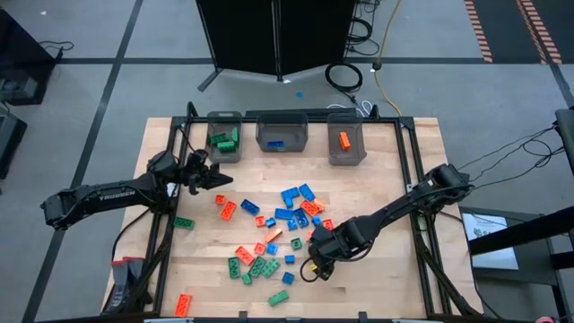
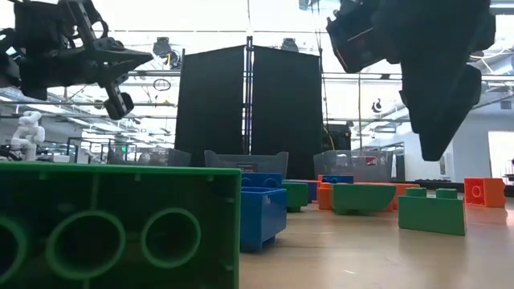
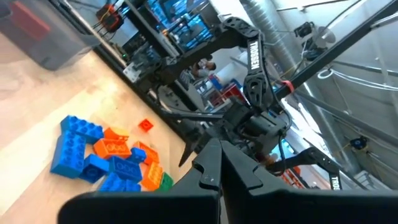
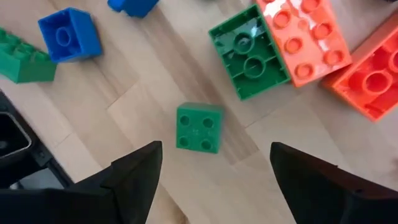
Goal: Sort blocks
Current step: Put the green game piece into the left black bin
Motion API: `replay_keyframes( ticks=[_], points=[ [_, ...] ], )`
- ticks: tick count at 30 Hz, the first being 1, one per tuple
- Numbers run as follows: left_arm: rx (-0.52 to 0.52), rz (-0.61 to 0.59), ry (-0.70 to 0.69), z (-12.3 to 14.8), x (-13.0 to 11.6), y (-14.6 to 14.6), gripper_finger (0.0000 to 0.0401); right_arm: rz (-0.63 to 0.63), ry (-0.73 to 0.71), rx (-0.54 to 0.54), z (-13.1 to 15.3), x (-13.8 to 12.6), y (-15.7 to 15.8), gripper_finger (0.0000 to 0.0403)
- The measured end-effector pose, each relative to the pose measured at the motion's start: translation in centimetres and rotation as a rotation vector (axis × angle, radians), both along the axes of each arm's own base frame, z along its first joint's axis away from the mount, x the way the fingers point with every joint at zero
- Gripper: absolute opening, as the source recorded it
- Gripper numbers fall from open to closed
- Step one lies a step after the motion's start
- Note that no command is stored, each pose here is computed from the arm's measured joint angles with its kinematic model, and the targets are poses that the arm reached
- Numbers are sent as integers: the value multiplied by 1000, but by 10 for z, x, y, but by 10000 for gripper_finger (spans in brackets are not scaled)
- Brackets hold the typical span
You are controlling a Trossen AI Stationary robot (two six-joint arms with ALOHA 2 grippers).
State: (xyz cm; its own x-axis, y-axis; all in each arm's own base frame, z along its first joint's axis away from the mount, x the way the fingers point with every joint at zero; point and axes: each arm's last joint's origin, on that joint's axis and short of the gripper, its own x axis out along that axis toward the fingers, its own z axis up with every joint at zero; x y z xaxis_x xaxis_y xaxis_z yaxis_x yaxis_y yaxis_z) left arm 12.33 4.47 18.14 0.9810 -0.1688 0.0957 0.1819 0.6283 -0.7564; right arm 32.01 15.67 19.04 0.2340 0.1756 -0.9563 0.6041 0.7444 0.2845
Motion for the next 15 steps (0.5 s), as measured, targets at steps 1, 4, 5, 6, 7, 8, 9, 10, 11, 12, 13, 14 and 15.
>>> replay_keyframes(
  ticks=[1,4,5,6,7,8,9,10,11,12,13,14,15],
  points=[
    [-3,0,5,-1,0,0,0,-3,3,-4,0,0,-1,295],
    [-19,0,35,-4,0,0,0,1,13,-16,-4,2,-2,295],
    [-22,1,43,-4,0,0,0,2,20,-19,-7,2,-2,295],
    [-25,0,48,-5,0,0,0,6,29,-23,-10,3,-1,295],
    [-29,1,56,-6,0,0,0,9,35,-23,-13,4,-1,295],
    [-34,1,65,-7,0,0,0,9,34,-19,-16,5,0,295],
    [-36,1,68,-7,1,0,0,7,29,-16,-18,7,1,295],
    [-35,1,67,-7,0,0,0,8,29,-14,-21,8,2,295],
    [-35,1,66,-7,0,0,0,11,38,-10,-24,8,2,295],
    [-35,4,66,-7,0,0,0,14,50,-5,-26,9,3,295],
    [-35,5,66,-7,1,0,0,14,53,-5,-27,9,3,295],
    [-35,8,65,-7,1,0,0,13,54,-4,-27,8,3,295],
    [-34,9,65,-7,0,0,0,11,50,-1,-26,9,3,295]
  ],
)
